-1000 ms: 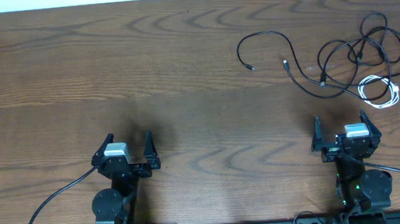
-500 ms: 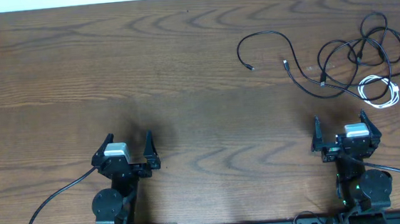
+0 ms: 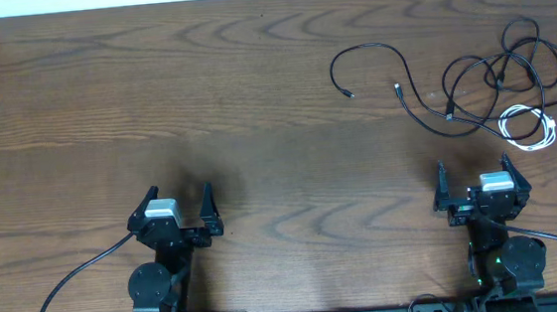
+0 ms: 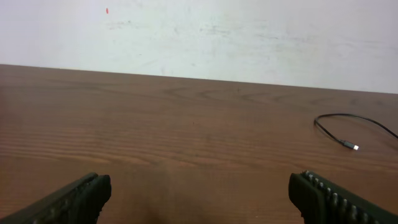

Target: Untangle cables

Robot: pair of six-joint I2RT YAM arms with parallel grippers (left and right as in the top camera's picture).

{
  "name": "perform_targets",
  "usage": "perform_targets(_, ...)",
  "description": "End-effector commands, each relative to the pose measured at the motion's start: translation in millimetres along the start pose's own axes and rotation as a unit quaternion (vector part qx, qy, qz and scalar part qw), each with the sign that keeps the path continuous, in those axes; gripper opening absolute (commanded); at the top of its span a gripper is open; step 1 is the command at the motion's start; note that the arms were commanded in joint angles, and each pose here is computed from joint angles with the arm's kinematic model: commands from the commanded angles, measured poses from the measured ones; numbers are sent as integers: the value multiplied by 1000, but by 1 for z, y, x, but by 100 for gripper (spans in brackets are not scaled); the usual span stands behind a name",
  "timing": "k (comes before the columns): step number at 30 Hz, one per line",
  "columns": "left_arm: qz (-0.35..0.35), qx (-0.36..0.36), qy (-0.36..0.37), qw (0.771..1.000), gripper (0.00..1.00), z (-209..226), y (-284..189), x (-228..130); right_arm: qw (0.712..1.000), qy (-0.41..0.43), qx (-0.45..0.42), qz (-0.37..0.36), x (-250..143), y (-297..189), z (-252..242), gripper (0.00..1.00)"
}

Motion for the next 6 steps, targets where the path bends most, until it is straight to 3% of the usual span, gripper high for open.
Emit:
perform_targets(1, 25, 20, 5, 999, 98, 5, 1, -12, 1000, -7, -5, 1, 0, 0, -1, 99)
perform_targets(6, 25, 20, 5, 999, 98, 5, 1, -12, 1000, -7, -5, 1, 0, 0, -1, 99)
Point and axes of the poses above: each gripper's point midway between its finger pads, its own y axis out along the fingers, its own z axis along the line the jaws close on, x = y × z, the point moved 8 cm from there along -y, back along the fingers, and after that the axes turned 2 degrees about -y, right-handed, at the moved point
